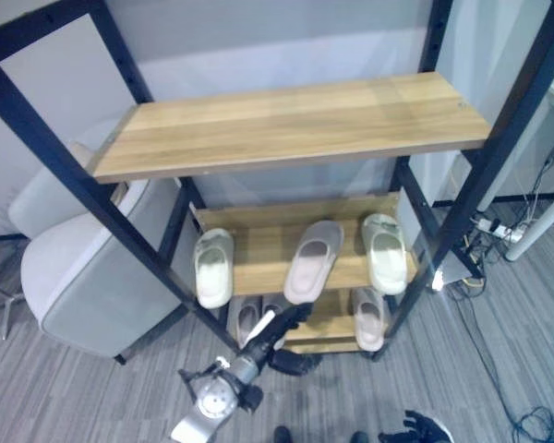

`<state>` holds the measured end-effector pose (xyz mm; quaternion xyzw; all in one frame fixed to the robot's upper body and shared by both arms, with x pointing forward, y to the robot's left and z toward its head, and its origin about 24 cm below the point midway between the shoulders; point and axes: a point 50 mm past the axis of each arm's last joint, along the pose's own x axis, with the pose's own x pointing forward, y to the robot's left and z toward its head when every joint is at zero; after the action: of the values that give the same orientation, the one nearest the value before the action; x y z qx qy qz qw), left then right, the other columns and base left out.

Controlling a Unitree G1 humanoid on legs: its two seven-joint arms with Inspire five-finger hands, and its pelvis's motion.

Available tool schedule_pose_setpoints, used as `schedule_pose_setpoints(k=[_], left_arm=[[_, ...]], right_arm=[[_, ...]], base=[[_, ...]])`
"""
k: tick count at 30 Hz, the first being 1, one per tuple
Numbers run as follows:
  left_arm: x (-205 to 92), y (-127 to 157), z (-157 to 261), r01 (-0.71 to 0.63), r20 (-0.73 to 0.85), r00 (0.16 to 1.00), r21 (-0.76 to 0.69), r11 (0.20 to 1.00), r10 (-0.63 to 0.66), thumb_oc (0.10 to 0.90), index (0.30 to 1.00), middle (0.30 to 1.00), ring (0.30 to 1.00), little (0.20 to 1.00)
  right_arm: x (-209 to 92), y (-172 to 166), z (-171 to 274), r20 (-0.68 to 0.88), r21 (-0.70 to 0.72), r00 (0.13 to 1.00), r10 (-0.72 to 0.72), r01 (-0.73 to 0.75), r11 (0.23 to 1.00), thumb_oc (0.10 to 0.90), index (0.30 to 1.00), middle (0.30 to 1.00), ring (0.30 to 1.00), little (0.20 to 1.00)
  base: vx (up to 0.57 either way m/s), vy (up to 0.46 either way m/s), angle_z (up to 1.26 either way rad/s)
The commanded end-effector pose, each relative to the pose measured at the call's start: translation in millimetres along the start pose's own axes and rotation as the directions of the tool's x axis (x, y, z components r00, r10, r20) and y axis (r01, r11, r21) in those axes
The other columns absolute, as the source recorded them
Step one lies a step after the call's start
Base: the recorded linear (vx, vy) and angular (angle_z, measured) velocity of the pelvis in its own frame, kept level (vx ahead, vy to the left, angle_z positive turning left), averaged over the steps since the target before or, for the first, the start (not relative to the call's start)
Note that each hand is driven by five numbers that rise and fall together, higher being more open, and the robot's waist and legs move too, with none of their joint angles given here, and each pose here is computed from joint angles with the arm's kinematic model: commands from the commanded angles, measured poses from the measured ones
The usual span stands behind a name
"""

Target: Arrange the slippers neatly on the shoe rack.

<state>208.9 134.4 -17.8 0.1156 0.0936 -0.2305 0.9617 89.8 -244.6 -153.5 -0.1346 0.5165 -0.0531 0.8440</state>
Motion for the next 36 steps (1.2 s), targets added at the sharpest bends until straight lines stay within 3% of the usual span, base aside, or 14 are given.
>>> schedule_pose_setpoints(k=[1,11,16,24,36], left_arm=[[8,24,71,-0.058,0.353,0.934,0.014,0.998,0.049,0.800,0.900,0.900,0.900,0.900],[6,37,97,-0.143,0.463,0.876,-0.020,0.990,0.136,0.800,0.900,0.900,0.900,0.900],[14,46,123,-0.241,0.551,0.817,0.058,0.969,0.170,0.800,0.900,0.900,0.900,0.900],[36,65,146,-0.461,0.613,0.754,0.237,0.855,0.237,0.800,0.900,0.900,0.900,0.900],[70,85,166,-0.572,0.614,0.737,0.345,0.744,0.282,0.800,0.900,0.900,0.900,0.900]], right_arm=[[2,-3,7,0.031,-0.060,1.000,-0.001,0.003,0.998,0.800,0.900,0.900,0.900,0.900],[1,6,5,0.030,-0.065,0.999,0.024,-0.022,0.998,0.800,0.900,0.900,0.900,0.900],[0,11,5,0.034,-0.071,0.999,0.040,-0.038,0.997,0.800,0.900,0.900,0.900,0.900],[-1,11,2,0.033,-0.061,0.999,0.041,-0.039,0.997,0.800,0.900,0.900,0.900,0.900],[-1,5,8,0.060,-0.044,0.998,0.030,-0.027,0.999,0.800,0.900,0.900,0.900,0.900]], base=[[0.00,0.000,0.00],[0.00,0.000,0.00],[0.00,0.000,0.00],[0.02,0.004,-0.01],[-0.02,0.001,-0.07]])
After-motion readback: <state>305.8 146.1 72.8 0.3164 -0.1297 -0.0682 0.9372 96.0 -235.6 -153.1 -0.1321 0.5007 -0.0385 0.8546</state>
